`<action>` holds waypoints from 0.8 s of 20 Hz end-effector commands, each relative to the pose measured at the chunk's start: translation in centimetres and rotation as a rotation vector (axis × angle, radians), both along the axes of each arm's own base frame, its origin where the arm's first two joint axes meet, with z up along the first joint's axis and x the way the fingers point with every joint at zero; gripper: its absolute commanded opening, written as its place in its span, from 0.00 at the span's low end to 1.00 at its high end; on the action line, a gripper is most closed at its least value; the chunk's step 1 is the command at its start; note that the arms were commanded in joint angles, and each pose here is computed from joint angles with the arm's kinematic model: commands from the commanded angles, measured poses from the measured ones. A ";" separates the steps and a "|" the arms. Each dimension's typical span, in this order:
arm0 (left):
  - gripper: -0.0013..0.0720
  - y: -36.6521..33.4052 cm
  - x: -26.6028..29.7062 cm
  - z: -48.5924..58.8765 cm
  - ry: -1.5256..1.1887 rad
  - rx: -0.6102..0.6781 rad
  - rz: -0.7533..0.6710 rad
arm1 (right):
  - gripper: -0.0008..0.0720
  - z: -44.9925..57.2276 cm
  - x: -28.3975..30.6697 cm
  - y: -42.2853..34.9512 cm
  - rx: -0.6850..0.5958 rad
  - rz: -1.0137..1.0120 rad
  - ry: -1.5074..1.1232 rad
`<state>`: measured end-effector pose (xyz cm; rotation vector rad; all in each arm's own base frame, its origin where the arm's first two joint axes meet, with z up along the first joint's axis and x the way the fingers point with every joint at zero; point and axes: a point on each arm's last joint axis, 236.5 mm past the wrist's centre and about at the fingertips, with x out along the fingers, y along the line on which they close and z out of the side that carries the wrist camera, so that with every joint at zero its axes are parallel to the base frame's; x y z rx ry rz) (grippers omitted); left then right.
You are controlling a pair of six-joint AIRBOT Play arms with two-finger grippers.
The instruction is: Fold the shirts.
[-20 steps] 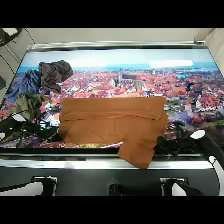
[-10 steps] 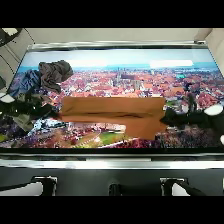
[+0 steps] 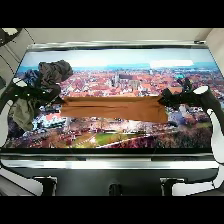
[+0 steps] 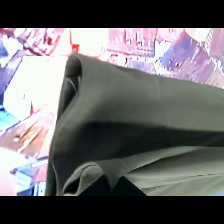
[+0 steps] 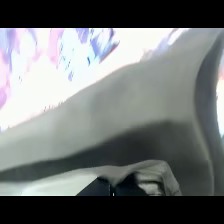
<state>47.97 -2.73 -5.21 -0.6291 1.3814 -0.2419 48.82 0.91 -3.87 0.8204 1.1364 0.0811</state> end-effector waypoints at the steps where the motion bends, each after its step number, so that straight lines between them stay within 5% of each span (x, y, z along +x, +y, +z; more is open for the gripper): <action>1: 0.06 -0.6 0.8 -2.7 0.046 -0.017 0.001 | 0.07 -1.2 1.8 -0.7 -0.027 -0.007 -0.038; 5: 0.06 -2.0 0.7 -3.6 0.067 -0.040 -0.018 | 0.07 -1.6 1.7 -0.5 -0.013 -0.009 -0.026; 6: 0.21 -2.3 0.8 -3.1 0.059 -0.057 -0.016 | 0.12 -1.3 2.1 -0.3 0.005 -0.025 -0.038; 7: 0.62 -2.3 1.1 -2.3 0.051 -0.069 -0.017 | 0.37 -0.8 2.4 0.0 0.033 -0.037 -0.046; 8: 0.90 -2.0 1.1 -1.4 0.048 -0.073 -0.030 | 0.70 0.1 2.3 0.2 0.047 -0.024 -0.057; 10: 0.94 -0.9 1.5 1.4 0.021 -0.076 -0.053 | 0.84 2.6 1.5 -0.9 -0.002 0.071 -0.095; 13: 0.94 1.1 2.6 7.1 -0.099 -0.046 -0.040 | 0.90 3.0 -1.0 -8.5 -0.150 0.042 -0.005; 16: 0.94 1.5 2.4 12.4 -0.214 -0.011 -0.028 | 0.94 0.2 -4.6 -12.2 -0.079 -0.032 0.157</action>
